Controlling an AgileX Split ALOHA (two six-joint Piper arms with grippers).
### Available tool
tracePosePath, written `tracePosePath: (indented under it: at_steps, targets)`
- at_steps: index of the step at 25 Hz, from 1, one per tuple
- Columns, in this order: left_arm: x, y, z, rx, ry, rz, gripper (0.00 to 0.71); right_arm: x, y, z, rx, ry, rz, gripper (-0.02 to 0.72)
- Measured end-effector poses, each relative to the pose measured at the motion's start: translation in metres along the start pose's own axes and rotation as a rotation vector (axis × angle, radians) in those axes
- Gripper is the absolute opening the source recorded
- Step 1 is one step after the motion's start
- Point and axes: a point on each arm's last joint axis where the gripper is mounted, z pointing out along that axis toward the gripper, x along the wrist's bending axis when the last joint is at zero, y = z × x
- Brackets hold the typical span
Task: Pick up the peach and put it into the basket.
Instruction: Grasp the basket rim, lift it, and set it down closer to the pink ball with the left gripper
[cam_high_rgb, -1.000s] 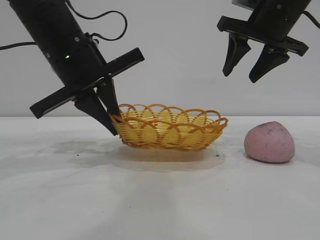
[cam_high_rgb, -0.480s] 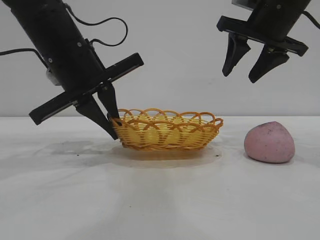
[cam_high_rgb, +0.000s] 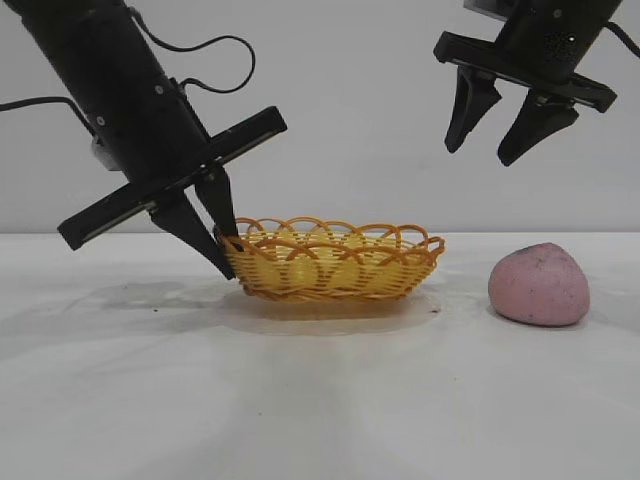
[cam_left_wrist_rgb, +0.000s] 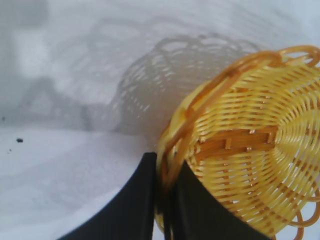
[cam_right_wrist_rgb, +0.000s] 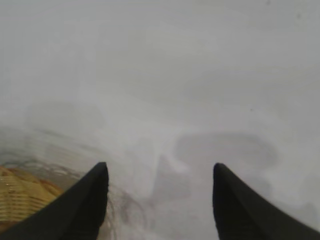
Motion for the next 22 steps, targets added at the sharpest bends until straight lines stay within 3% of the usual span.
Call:
tracePosePath:
  at_steps: [1,2,7,11,15,16,22]
  targets:
    - [0.0,0.0,0.0,0.0,0.001,0.001,0.053,0.0,0.0,0.0,0.0,0.0,0.0,0.386]
    - [0.0,0.0,0.0,0.001,0.001,0.001,0.128,0.0,0.0,0.0,0.0,0.0,0.0,0.386]
    - [0.0,0.0,0.0,0.004,0.004,0.008,0.366,0.0,0.0,0.0,0.003,0.001,0.0,0.386]
    - [0.002,-0.001,0.0,0.007,0.019,0.035,0.524,0.0,0.0,0.0,0.005,0.002,0.0,0.386]
    - [0.001,-0.001,-0.007,0.01,0.041,0.1,0.519,0.0,-0.001,0.0,0.007,0.003,0.0,0.386]
    - [0.0,-0.001,-0.01,0.003,0.044,0.12,0.561,0.0,-0.001,0.0,0.007,0.003,0.0,0.386]
    - [-0.012,0.004,-0.047,-0.083,0.084,0.325,0.545,0.0,-0.001,0.0,0.011,0.005,0.0,0.386]
